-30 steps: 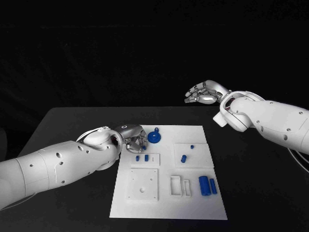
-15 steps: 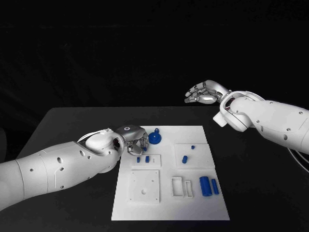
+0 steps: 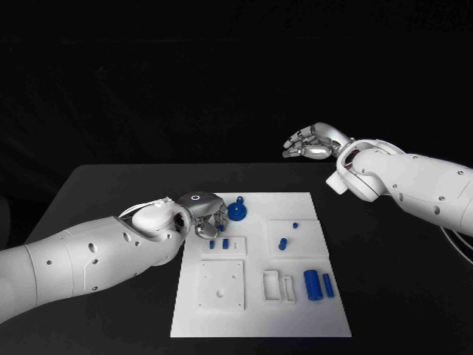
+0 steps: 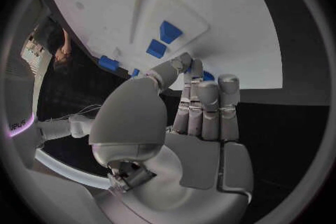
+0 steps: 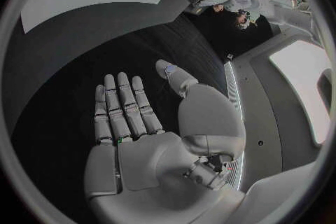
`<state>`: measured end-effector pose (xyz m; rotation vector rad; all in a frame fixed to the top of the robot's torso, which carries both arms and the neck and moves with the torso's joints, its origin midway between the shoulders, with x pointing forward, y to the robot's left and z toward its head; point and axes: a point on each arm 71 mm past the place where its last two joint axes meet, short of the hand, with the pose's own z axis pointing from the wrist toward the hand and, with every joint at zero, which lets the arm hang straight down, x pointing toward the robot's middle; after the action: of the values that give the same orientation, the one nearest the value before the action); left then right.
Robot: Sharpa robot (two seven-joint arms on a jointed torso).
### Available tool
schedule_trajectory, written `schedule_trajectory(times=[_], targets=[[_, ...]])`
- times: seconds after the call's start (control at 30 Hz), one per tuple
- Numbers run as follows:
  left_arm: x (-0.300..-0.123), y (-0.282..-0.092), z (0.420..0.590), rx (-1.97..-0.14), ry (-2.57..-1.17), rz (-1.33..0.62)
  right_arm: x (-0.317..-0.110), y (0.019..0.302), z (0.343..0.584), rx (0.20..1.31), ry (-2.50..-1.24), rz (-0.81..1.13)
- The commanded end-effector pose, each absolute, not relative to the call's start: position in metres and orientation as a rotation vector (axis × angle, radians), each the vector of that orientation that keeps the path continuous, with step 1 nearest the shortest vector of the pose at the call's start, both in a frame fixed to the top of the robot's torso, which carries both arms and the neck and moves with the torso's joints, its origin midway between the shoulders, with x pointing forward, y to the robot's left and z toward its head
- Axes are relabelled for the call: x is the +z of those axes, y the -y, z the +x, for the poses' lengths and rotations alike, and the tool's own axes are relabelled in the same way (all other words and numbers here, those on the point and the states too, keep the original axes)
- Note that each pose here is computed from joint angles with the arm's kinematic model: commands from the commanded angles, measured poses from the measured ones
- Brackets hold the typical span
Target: Assemble the parts on the task board
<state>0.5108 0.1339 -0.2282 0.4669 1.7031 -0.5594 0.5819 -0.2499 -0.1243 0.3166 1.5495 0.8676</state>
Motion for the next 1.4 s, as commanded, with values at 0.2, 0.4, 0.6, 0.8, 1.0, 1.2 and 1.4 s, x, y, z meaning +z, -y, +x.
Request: schedule_trajectory(times=[0.2,0.4,0.6,0.8,1.0,1.2,1.4], targets=[[-0.233,-0.138,0.509,-0.559,-1.712,0.447,-0.124,0.25,0.581,0.876,-1.554,0.306],[-0.232,-0.141,0.509,-0.56,-1.704,0.426,-0.124,0.252,0.581,0.874,-1.553,0.308],[-0.232,-0.143,0.511,-0.549,-1.699,0.413,-0.124,0.252,0.58,0.875,-1.553,0.308],[-0.232,-0.152,0.515,-0.527,-1.702,0.395,-0.125,0.253,0.577,0.877,-1.56,0.308],[-0.23,-0.167,0.52,-0.549,-1.693,0.316,-0.129,0.257,0.57,0.856,-1.584,0.281],[-0.213,-0.186,0.531,-0.676,-1.682,0.036,-0.135,0.264,0.558,0.793,-1.628,0.187],[-0.199,-0.209,0.536,-0.929,-1.687,-0.457,-0.142,0.272,0.541,0.663,-1.663,0.005]])
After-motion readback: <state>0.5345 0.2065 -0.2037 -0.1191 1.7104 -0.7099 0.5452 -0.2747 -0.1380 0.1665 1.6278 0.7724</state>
